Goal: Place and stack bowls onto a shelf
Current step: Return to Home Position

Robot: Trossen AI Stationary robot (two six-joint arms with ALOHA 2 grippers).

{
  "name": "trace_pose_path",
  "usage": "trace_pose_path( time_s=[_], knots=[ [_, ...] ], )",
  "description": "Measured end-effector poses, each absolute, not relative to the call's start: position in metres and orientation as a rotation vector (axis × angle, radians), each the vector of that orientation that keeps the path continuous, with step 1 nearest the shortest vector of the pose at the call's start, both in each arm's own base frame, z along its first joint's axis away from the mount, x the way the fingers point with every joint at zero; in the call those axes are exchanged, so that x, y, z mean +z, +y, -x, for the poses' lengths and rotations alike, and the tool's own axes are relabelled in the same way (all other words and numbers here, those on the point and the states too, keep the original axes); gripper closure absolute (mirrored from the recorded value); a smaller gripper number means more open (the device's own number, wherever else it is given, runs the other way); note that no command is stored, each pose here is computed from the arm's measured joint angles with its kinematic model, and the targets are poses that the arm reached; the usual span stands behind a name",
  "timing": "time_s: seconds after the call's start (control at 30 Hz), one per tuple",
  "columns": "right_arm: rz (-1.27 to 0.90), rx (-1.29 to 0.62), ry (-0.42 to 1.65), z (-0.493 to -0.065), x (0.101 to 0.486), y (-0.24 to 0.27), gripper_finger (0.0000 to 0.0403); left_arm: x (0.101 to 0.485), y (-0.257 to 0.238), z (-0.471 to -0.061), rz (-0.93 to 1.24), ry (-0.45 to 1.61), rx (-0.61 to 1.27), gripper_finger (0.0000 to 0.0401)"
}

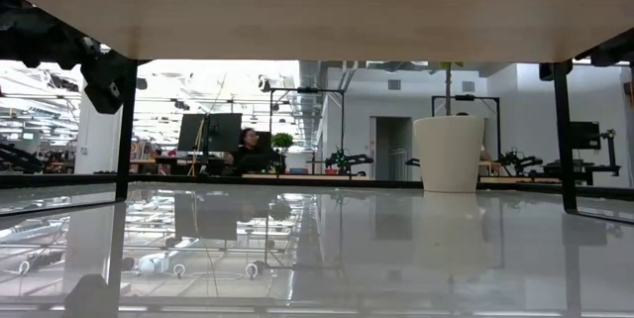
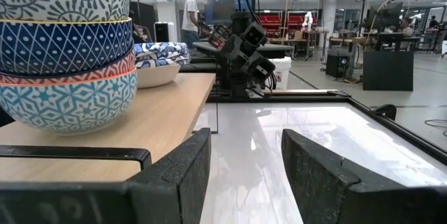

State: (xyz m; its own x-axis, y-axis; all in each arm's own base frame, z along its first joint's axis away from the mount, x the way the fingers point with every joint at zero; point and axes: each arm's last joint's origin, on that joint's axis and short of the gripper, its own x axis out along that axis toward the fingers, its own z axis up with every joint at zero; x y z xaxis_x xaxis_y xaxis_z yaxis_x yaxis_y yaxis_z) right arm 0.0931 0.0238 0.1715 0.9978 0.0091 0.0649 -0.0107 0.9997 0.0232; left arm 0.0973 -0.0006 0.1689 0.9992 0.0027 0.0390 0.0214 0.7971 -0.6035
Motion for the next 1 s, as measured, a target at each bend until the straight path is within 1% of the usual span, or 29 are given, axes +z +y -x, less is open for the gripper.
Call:
trace_pose_path(
  time_s=[1.0],
  knots=[
    [-0.023,0.01,-0.063,-0.0931,0.1713,0.0238,0.02,0.1681,-0.0006,-0.0976,0.648,-0.029,-0.007,0.0273]
  ],
)
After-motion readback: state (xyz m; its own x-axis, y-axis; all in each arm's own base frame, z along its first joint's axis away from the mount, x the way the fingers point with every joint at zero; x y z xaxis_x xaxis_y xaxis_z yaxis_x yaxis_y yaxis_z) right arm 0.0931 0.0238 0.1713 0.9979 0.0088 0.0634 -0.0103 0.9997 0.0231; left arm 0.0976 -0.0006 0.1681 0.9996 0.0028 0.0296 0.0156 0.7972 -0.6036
